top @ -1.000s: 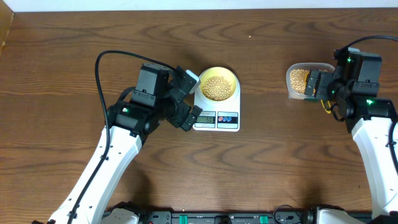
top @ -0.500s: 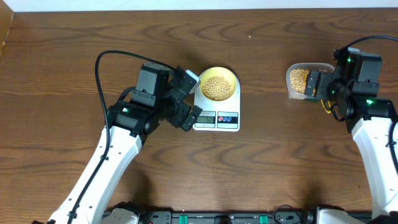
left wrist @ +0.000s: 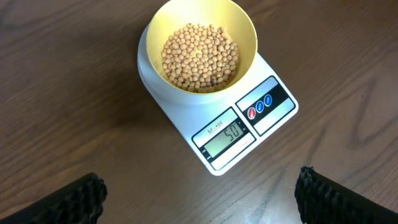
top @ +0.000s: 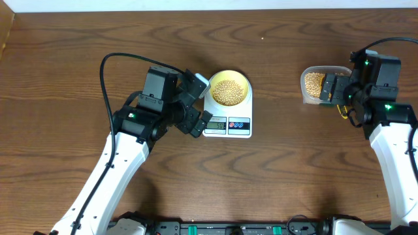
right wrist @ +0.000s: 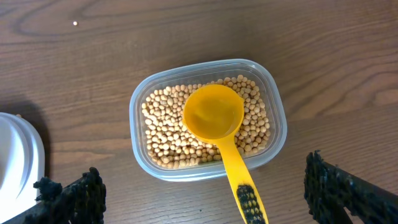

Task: Scoop item into bowl and weigh 50g on scale

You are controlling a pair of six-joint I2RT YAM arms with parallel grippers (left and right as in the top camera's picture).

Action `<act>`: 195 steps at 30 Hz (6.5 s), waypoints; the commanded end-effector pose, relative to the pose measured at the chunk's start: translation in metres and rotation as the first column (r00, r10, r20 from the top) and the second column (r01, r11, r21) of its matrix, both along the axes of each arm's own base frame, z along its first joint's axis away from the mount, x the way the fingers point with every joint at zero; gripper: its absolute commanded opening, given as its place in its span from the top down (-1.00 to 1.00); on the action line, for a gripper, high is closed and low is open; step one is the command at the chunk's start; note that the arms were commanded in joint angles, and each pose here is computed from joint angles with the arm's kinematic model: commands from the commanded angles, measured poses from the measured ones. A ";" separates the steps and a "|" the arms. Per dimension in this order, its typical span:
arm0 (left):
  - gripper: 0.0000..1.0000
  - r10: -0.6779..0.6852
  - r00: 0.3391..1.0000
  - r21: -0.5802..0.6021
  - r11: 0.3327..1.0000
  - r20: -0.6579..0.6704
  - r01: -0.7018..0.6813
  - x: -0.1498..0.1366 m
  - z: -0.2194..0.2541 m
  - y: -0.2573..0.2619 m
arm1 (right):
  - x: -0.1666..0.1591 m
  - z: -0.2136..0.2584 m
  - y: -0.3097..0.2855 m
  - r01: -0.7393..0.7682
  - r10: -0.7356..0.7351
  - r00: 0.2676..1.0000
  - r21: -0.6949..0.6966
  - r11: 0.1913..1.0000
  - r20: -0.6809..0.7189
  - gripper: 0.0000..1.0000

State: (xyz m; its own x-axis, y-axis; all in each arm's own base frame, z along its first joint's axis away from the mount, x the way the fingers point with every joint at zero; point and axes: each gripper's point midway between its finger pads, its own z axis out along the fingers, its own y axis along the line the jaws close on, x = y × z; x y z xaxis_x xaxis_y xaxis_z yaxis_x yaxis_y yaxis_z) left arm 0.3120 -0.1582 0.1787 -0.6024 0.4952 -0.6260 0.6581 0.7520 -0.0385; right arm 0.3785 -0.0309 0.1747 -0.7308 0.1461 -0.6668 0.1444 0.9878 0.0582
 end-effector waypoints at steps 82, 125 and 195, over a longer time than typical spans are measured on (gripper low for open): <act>-0.97 -0.005 1.000 -0.009 1.000 -0.001 0.005 -0.002 0.001 0.000 | 0.001 0.007 0.002 -0.015 0.015 1.000 -0.009 1.000 0.017 -0.98; -0.98 0.046 0.988 0.001 0.999 0.149 -0.047 -0.005 0.019 0.016 | 0.001 0.007 0.002 -0.015 0.015 1.000 -0.009 1.000 0.017 -0.99; -0.98 0.661 0.561 -0.491 0.748 0.498 -0.446 -0.068 -0.033 0.139 | 0.001 0.007 0.002 -0.015 0.015 1.000 -0.009 1.000 0.017 -0.99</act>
